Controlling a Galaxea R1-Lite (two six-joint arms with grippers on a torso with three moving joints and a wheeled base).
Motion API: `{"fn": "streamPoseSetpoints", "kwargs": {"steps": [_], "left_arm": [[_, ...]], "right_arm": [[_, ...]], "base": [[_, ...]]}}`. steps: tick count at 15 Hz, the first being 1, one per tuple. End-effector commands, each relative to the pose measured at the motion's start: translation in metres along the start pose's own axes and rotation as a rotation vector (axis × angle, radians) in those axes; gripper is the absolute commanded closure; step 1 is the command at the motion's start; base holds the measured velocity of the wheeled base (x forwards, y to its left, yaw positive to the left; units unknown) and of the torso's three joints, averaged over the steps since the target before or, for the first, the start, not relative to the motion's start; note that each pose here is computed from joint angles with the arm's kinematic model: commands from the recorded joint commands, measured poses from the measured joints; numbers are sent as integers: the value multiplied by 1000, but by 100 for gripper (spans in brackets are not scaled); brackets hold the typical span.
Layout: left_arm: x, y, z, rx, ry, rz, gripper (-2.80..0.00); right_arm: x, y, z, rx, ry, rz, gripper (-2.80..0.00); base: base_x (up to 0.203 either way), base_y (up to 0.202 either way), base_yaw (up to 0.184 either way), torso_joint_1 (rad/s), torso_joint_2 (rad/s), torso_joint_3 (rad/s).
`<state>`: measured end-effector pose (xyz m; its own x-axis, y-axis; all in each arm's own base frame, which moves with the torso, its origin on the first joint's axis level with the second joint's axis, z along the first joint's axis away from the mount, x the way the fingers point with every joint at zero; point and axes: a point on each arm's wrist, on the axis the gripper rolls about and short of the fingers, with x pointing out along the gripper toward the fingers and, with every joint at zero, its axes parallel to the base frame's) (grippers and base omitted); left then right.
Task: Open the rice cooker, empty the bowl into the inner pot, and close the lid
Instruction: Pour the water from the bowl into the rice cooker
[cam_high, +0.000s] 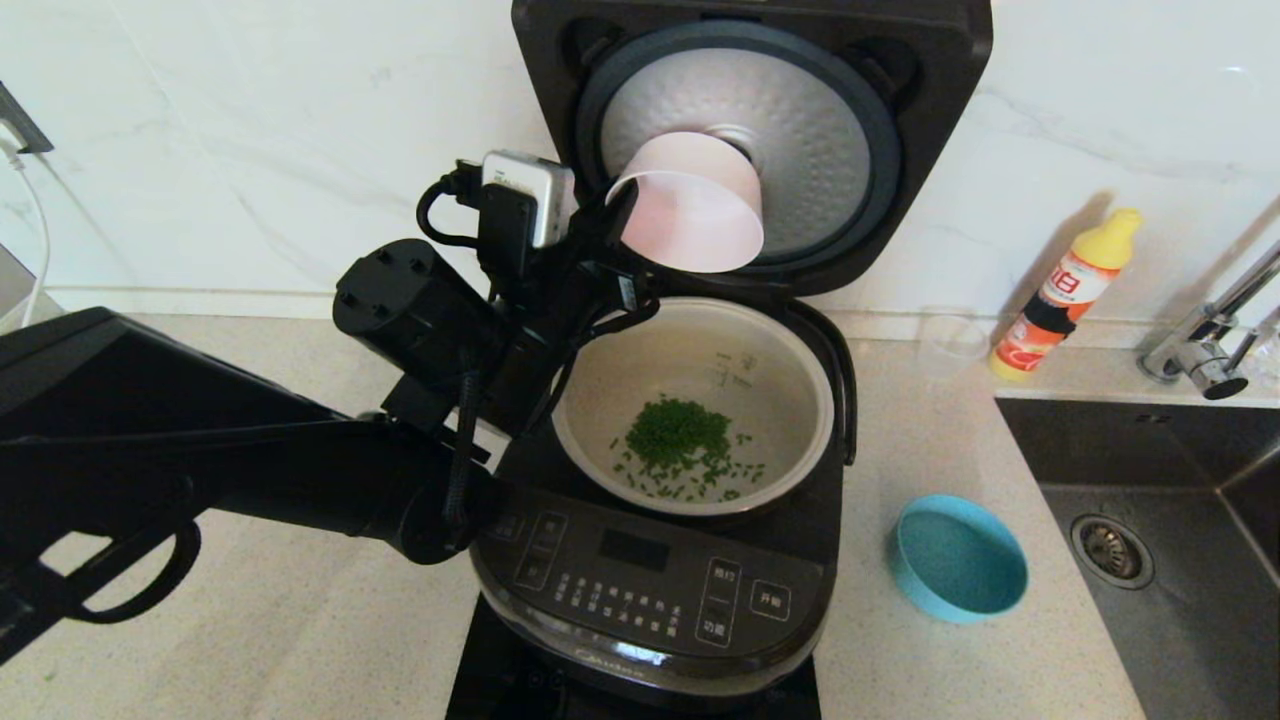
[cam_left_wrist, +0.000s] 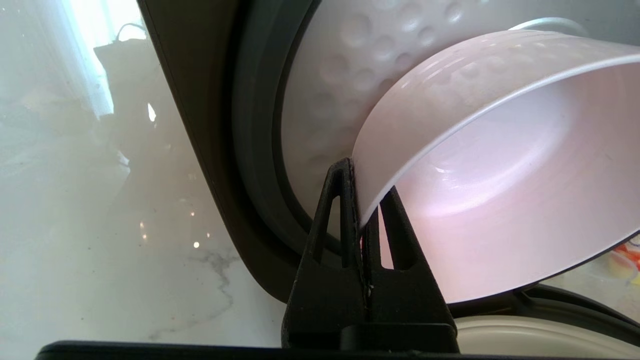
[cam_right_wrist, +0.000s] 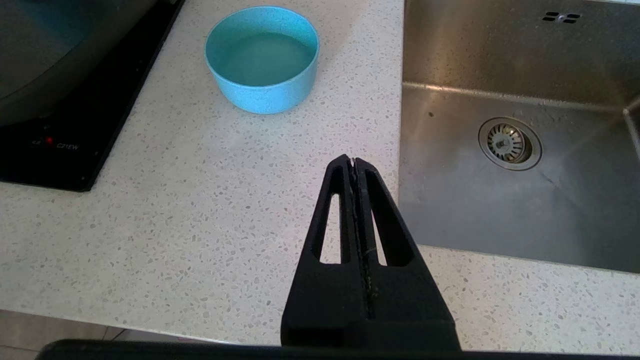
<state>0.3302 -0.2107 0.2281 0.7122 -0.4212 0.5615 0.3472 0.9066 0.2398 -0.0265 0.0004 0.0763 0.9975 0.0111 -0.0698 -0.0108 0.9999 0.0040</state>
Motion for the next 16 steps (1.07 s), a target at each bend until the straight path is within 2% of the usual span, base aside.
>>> {"fn": "streamPoseSetpoints", "kwargs": {"steps": [1, 4, 6, 9, 12, 15, 16], "left_arm": [[0, 2, 5, -11, -18, 6, 0], [-4, 13, 39, -18, -64, 22, 0], [-13, 21, 64, -21, -24, 12, 0], [-37, 29, 84, -69, 159, -34, 0], [-63, 36, 102, -142, 363, -41, 0], [-91, 57, 131, -199, 525, 29, 0], [-102, 69, 136, -195, 612, 71, 0]], "right_arm": [[0, 0, 0, 0, 1, 0, 0], [0, 0, 0, 0, 1, 1, 0], [0, 0, 0, 0, 1, 1, 0], [0, 0, 0, 0, 1, 1, 0], [0, 0, 0, 0, 1, 0, 0], [0, 0, 0, 0, 1, 1, 0], [0, 0, 0, 0, 1, 0, 0]], "base": [[0, 0, 0, 0, 0, 0], [0, 0, 0, 0, 0, 0], [0, 0, 0, 0, 0, 0], [0, 0, 0, 0, 0, 0], [0, 0, 0, 0, 0, 0], [0, 0, 0, 0, 0, 0], [0, 0, 0, 0, 0, 0]]}}
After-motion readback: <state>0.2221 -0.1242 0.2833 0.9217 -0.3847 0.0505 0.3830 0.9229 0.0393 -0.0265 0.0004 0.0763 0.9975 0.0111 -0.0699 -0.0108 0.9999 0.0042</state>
